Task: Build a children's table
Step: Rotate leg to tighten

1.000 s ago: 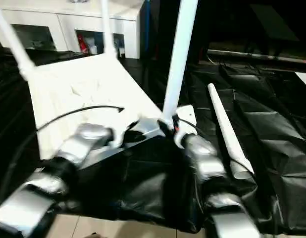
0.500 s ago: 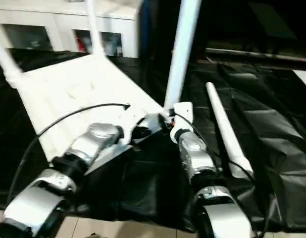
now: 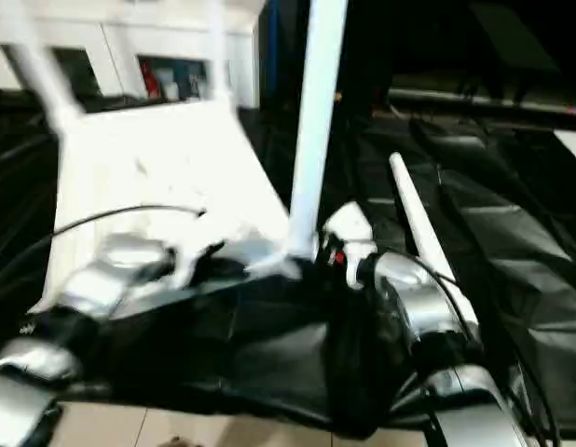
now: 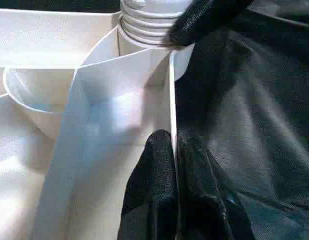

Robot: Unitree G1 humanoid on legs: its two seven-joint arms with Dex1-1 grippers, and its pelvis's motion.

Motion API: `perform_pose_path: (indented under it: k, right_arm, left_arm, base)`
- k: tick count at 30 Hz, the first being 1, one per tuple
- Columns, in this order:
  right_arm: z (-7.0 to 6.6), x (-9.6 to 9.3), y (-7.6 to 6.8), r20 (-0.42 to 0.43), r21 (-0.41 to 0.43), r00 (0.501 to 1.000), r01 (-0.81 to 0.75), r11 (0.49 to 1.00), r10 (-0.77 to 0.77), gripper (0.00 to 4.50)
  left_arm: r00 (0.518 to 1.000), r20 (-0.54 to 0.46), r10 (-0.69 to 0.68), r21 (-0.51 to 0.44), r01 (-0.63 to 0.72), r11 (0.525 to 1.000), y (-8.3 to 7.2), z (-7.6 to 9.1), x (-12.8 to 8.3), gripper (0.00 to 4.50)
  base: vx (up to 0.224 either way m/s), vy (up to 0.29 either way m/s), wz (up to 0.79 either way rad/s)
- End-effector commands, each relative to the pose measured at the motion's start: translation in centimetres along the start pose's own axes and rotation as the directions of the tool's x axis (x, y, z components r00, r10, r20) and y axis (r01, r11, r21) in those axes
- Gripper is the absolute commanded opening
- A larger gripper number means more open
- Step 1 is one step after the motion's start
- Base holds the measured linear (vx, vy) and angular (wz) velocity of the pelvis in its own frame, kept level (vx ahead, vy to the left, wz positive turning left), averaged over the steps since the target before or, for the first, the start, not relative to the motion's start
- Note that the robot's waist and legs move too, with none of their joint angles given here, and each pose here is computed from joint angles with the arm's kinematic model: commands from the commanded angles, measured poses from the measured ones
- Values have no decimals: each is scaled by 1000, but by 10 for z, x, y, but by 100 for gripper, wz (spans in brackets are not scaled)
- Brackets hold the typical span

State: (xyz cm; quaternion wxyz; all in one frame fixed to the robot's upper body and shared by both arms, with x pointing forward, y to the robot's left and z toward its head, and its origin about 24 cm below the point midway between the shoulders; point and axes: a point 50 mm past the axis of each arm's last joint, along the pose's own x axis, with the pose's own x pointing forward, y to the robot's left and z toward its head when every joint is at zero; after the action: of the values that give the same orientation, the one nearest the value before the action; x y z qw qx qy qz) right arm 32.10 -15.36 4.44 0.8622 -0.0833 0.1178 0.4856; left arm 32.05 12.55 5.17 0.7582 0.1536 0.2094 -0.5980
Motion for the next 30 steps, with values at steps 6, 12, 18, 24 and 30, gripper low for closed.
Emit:
perform_pose_path:
  k: [6,12,18,24,30]
  right_arm:
    - [6,-3,1,23,6,999,-41,999,41,359]
    - [3,-2,5,12,6,998,-68,998,68,299]
    - [1,-3,5,4,9,998,-59,998,59,270]
    - [-8,0,7,-18,32,1000,-16,999,16,267]
    - [-25,12,1,-42,172,961,276,946,-273,267]
  left_arm:
    - [998,48,-36,10,35,999,-5,5,6,0]
    - [998,46,-39,9,39,999,-6,5,7,0]
    - [999,43,-30,5,30,1000,-6,3,6,0]
    - [999,32,20,-16,-20,1000,-4,1,9,0]
    - [979,46,198,-119,-192,974,7,11,28,0]
  base:
    - [0,0,0]
    - [0,0,0]
    - [0,0,0]
    - [0,0,0]
    - [0,0,0]
